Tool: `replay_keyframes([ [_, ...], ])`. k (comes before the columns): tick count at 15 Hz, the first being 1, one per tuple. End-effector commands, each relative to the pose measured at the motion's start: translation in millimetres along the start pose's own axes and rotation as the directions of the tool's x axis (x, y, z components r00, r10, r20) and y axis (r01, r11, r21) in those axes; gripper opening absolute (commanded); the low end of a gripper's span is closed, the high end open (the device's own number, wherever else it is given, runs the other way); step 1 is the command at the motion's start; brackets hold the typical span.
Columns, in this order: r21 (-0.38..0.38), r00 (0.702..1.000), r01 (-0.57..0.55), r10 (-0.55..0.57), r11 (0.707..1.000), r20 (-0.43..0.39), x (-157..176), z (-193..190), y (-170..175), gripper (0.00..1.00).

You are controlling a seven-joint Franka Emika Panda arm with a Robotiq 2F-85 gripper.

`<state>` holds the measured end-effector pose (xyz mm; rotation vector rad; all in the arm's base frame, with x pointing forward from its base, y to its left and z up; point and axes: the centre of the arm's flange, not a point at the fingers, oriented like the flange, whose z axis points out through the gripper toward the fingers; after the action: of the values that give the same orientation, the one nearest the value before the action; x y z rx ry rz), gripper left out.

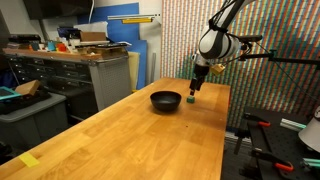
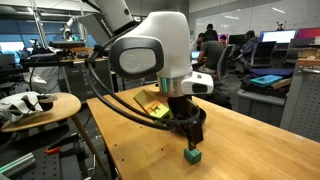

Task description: Put the green block inside the black bowl

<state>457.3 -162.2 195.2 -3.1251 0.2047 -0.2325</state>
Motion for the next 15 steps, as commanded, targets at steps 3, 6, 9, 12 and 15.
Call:
replay_keyframes([
  [3,0.014,0.999,0.048,-0.049,0.999,0.001,21,17,13,1.0],
  [6,0.014,0.997,0.075,-0.075,0.997,0.011,25,23,18,1.0],
  [9,0.014,0.993,0.108,-0.109,0.994,0.039,25,29,25,1.0],
  [12,0.02,0.989,0.128,-0.13,0.992,0.068,24,33,32,1.0],
  [15,0.025,0.986,0.148,-0.149,0.989,0.069,26,36,34,1.0],
])
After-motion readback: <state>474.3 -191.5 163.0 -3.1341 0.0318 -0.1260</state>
